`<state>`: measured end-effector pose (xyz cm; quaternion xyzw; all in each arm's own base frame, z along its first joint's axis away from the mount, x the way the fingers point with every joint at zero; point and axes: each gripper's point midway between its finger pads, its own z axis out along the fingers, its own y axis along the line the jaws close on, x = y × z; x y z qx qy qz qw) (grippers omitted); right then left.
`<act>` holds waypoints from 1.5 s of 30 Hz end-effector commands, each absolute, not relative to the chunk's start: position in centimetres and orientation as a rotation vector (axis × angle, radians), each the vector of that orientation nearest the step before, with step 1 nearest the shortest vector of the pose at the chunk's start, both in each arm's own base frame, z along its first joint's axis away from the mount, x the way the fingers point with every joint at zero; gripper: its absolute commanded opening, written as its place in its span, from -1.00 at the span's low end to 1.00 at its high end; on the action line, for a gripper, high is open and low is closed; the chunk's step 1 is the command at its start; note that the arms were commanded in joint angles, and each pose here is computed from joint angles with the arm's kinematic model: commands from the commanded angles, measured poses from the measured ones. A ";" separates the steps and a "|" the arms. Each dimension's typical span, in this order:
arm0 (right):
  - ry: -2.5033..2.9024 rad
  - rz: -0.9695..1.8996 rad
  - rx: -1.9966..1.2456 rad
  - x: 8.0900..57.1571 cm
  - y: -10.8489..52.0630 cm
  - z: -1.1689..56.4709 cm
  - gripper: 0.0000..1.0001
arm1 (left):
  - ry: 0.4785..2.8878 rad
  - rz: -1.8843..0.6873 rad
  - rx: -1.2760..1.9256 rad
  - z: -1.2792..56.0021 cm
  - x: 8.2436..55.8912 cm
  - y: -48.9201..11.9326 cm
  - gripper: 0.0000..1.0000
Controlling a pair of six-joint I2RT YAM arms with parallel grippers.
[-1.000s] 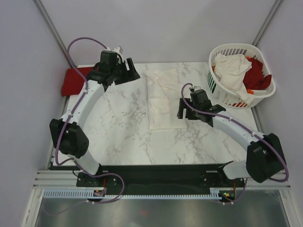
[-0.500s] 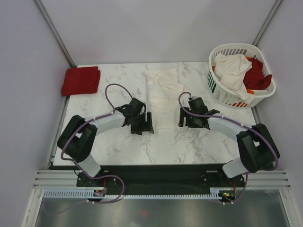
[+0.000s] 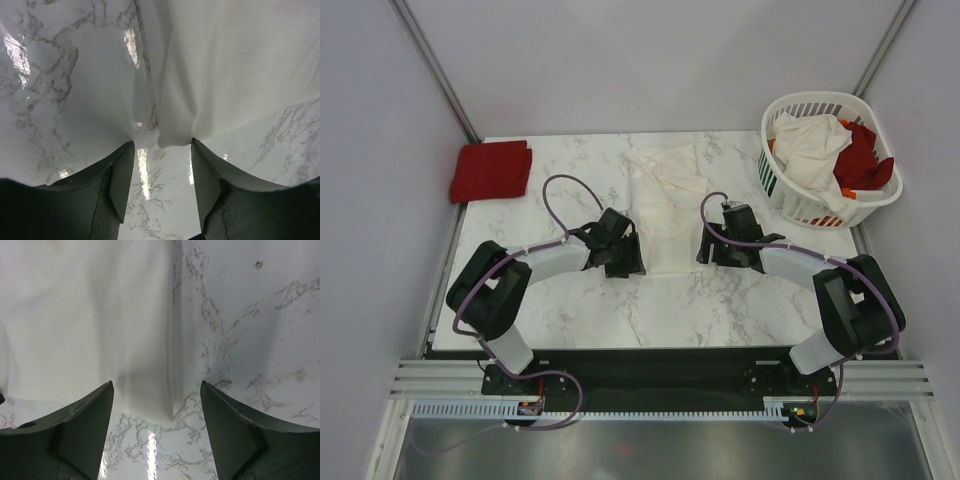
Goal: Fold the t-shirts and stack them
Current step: Fold the tshirt
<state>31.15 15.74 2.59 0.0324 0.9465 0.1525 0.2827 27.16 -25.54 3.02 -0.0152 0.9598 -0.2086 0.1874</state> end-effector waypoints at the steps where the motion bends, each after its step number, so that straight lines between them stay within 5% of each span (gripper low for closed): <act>1: 2.610 0.421 0.091 29.2 15.4 0.9 0.57 | 2.680 -0.514 -0.157 1.8 28.8 -25.2 0.15; 11: 2.662 0.447 0.134 27.1 15.1 -0.2 0.34 | 2.668 -0.492 -0.165 1.4 30.1 -25.7 0.00; 20: 2.690 0.535 0.141 26.0 16.0 -1.5 -0.60 | 2.687 -0.484 -0.158 0.8 29.2 -25.2 -0.91; 25: 2.674 0.570 0.133 25.9 16.4 -0.9 -1.00 | 2.687 -0.496 -0.153 1.0 28.8 -25.2 -0.95; 37: 2.620 0.587 0.165 22.7 15.2 5.2 -1.00 | 2.696 -0.690 -0.197 6.1 22.5 -24.6 -0.95; 45: 2.496 0.668 0.148 22.3 16.0 12.1 -1.00 | 2.528 -0.823 -0.169 15.2 21.6 -24.6 -0.95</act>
